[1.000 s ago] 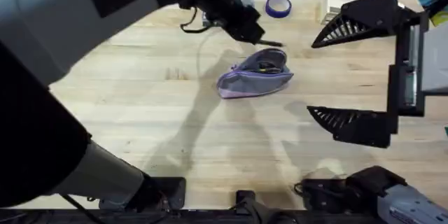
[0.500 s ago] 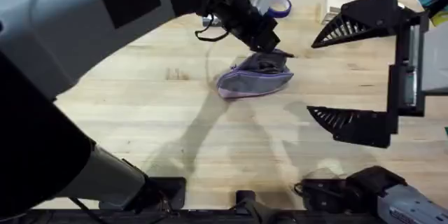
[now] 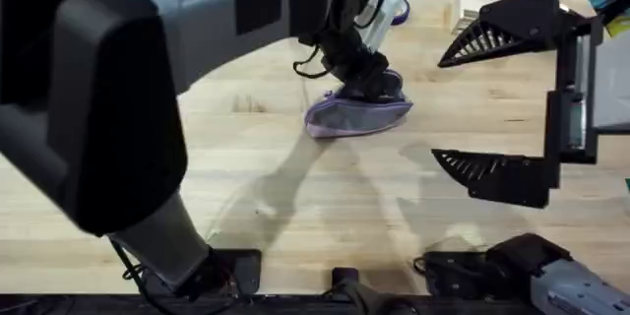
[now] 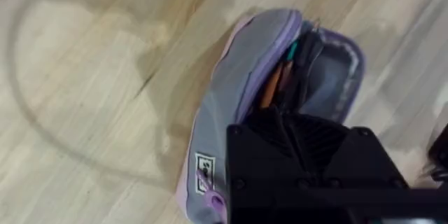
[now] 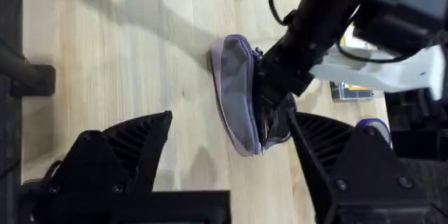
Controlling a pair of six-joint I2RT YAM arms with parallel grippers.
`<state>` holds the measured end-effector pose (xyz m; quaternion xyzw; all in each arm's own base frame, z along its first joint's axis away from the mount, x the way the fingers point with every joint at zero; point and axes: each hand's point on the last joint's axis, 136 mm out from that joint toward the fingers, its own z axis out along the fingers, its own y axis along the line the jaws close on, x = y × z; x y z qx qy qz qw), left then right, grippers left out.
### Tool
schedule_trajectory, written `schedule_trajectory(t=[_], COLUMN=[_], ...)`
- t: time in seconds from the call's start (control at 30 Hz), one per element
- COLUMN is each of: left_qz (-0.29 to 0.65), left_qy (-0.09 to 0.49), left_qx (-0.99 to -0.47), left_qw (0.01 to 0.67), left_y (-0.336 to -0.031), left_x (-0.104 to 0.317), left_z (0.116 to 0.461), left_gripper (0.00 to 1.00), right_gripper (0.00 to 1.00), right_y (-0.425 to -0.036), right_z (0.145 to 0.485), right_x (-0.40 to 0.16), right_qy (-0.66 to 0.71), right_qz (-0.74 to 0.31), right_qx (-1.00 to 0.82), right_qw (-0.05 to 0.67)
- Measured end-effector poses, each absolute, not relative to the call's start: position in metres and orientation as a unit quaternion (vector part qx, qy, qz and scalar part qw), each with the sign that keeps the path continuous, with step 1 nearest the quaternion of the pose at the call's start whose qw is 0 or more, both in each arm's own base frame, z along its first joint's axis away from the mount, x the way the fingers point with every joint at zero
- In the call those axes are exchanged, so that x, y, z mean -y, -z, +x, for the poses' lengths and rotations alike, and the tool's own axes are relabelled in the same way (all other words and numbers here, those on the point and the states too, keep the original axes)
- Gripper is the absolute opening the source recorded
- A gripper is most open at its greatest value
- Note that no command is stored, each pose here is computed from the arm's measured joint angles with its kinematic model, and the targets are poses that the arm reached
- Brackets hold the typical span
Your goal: Unzip the bag, pick up the pens from the table one at a time and place them inside, then zip the bag closed.
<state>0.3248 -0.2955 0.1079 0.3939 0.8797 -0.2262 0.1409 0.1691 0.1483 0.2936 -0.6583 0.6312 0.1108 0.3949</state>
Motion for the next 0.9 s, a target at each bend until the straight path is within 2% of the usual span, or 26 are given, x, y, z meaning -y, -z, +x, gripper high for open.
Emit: schedule_trajectory(t=[0.3,0.47,0.5,0.57,0.9], left_qz=[0.388,0.389,0.388,0.387,0.416], left_qy=[0.200,0.200,0.201,0.201,0.220], left_qx=[-0.893,-0.892,-0.892,-0.893,-0.873], left_qw=[0.106,0.111,0.112,0.112,0.128], left_y=[-0.098,-0.098,-0.098,-0.098,-0.113], left_x=[0.281,0.283,0.284,0.284,0.289], left_z=[0.315,0.317,0.316,0.316,0.313], left_gripper=[0.059,0.823,0.945,0.989,0.994], right_gripper=[0.998,0.997,0.997,0.997,0.998], right_y=[-0.294,-0.294,-0.294,-0.294,-0.292], right_z=[0.169,0.169,0.169,0.169,0.167], right_x=[-0.148,-0.148,-0.148,-0.148,-0.148], right_qy=[-0.111,-0.111,-0.111,-0.111,-0.113], right_qz=[-0.658,-0.658,-0.658,-0.658,-0.658], right_qx=[-0.631,-0.631,-0.631,-0.631,-0.634], right_qw=[0.395,0.395,0.395,0.395,0.390])
